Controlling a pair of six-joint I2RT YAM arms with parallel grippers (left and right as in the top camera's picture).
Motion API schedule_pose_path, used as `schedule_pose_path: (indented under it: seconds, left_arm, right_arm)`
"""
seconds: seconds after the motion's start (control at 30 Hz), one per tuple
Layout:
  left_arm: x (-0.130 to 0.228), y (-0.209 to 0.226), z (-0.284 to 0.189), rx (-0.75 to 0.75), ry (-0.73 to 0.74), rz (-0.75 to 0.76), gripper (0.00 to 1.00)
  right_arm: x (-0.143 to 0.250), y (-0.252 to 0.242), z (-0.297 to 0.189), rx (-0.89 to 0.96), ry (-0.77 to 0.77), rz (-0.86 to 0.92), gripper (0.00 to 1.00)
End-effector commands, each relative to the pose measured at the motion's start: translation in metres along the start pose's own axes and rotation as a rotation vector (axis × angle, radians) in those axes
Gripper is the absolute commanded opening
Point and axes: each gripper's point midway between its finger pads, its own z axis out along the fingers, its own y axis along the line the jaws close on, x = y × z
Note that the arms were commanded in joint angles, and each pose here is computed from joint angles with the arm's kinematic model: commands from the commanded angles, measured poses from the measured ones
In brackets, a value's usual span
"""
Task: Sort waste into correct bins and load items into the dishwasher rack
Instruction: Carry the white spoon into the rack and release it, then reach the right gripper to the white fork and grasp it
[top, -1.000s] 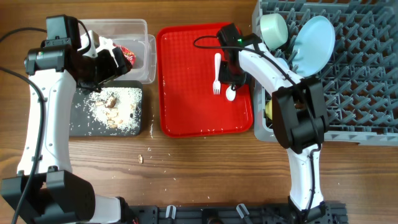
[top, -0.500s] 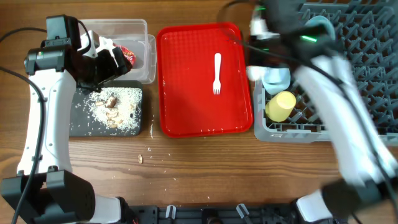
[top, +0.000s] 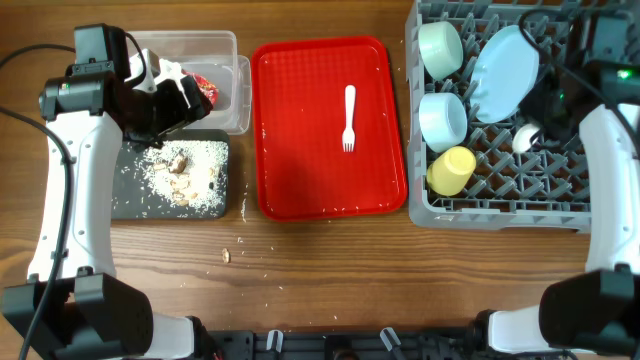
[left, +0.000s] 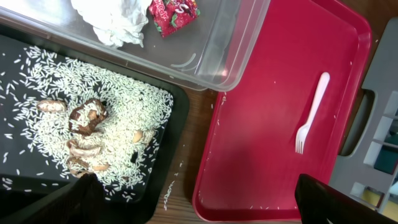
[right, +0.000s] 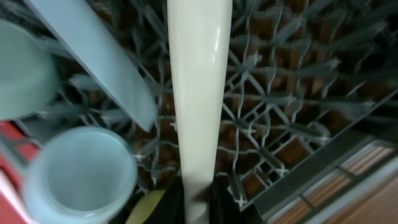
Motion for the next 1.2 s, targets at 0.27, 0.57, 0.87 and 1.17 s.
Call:
schedule_pose_path:
  seconds: [0.27, 0.57, 0.87, 1.17]
  left_arm:
    - [-0.005, -0.002, -0.01, 0.002, -0.033, 0.013, 1.0]
    - [-0.005, -0.002, -0.01, 0.002, -0.033, 0.013, 1.0]
    - [-0.005, -0.002, -0.01, 0.002, -0.033, 0.013, 1.0]
    - [-0.005, -0.002, -0.01, 0.002, -0.033, 0.013, 1.0]
  right_arm:
    - [0.014, 0.012, 0.021, -0.065, 0.048, -0.062, 0.48]
    - [0.023, 0.124, -0.059, -0.447, -0.042, -0.423, 0.59]
    - [0.122, 0.256, -0.039, -0.557, -0.031, -0.65, 0.63]
    - [0.166, 0.291, 0.084, -0.428, 0.078, -0.74, 0.62]
